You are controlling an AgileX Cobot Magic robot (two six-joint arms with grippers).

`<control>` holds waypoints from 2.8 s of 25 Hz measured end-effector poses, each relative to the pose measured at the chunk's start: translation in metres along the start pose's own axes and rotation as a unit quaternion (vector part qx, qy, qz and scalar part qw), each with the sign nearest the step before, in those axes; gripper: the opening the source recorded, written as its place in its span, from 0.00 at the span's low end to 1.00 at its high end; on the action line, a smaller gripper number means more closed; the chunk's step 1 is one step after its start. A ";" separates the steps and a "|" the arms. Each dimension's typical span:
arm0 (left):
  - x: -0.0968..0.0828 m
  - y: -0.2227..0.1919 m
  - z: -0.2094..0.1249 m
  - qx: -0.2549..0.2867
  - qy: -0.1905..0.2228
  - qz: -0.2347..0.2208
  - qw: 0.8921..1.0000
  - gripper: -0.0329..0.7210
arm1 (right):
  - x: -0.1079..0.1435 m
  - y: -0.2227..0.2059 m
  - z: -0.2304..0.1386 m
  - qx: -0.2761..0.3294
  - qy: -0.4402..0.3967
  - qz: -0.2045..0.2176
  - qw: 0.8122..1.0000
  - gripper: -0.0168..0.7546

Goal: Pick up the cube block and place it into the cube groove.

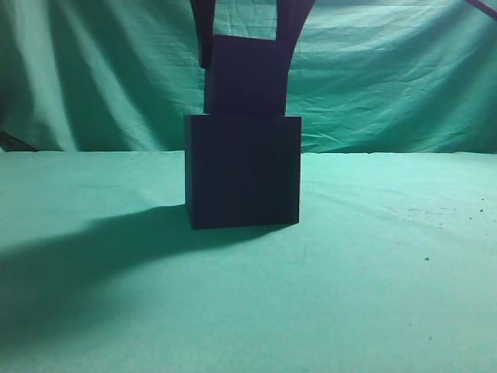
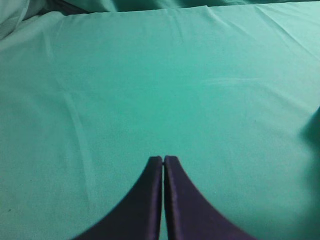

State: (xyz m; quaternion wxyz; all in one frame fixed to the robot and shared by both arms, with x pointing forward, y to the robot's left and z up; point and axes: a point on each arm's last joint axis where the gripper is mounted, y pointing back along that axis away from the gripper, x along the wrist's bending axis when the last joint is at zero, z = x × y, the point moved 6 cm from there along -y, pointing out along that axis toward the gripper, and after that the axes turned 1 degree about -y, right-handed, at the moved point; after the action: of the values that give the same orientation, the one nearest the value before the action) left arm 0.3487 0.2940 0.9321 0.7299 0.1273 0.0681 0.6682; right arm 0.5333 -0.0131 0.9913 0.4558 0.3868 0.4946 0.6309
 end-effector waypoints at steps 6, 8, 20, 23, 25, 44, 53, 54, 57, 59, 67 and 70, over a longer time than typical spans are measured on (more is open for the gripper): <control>0.000 0.000 0.000 0.000 0.000 0.000 1.000 0.04 | 0.002 -0.004 -0.002 0.005 0.015 -0.002 1.000 0.59; 0.000 0.000 0.000 0.000 0.000 0.000 1.000 0.04 | 0.003 -0.012 -0.002 0.013 0.016 -0.006 1.000 0.59; 0.000 0.000 0.000 0.000 0.000 0.000 1.000 0.04 | 0.007 -0.020 0.003 0.018 0.043 -0.008 0.999 0.70; 0.000 0.000 0.000 0.000 0.000 0.000 1.000 0.04 | 0.011 -0.004 0.016 -0.013 0.052 0.001 0.999 0.75; 0.000 0.000 0.000 0.000 0.000 0.000 1.000 0.04 | 0.013 0.011 0.023 -0.036 0.054 0.010 0.998 0.75; 0.000 0.000 0.000 0.000 0.000 0.000 1.000 0.04 | -0.067 0.213 -0.090 -0.228 0.082 0.089 0.966 0.02; 0.000 0.000 0.000 0.000 0.000 0.000 1.000 0.04 | -0.126 0.211 -0.195 -0.307 0.102 0.113 0.939 0.02; 0.000 0.000 0.000 0.000 0.000 0.000 1.000 0.04 | -0.130 0.213 -0.205 -0.325 0.101 0.123 0.932 0.02; 0.000 0.000 0.000 0.000 0.000 0.000 1.000 0.04 | -0.143 0.217 -0.230 -0.360 0.096 0.141 0.917 0.02; 0.000 0.000 0.000 0.000 0.000 0.000 1.000 0.04 | -0.152 0.223 -0.244 -0.377 0.095 0.147 0.909 0.02; 0.000 0.000 0.000 0.000 0.000 0.000 1.000 0.04 | -0.161 0.233 -0.265 -0.424 0.181 0.127 0.878 0.02; 0.000 0.000 0.000 0.000 0.000 0.000 1.000 0.04 | -0.160 0.227 -0.260 -0.449 0.181 0.118 0.867 0.02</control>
State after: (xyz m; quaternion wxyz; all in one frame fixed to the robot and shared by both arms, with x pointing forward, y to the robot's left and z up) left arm 0.3487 0.2940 0.9321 0.7299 0.1273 0.0681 0.6682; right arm 0.2907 -0.2585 1.1524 0.4052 0.0750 0.1825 0.8927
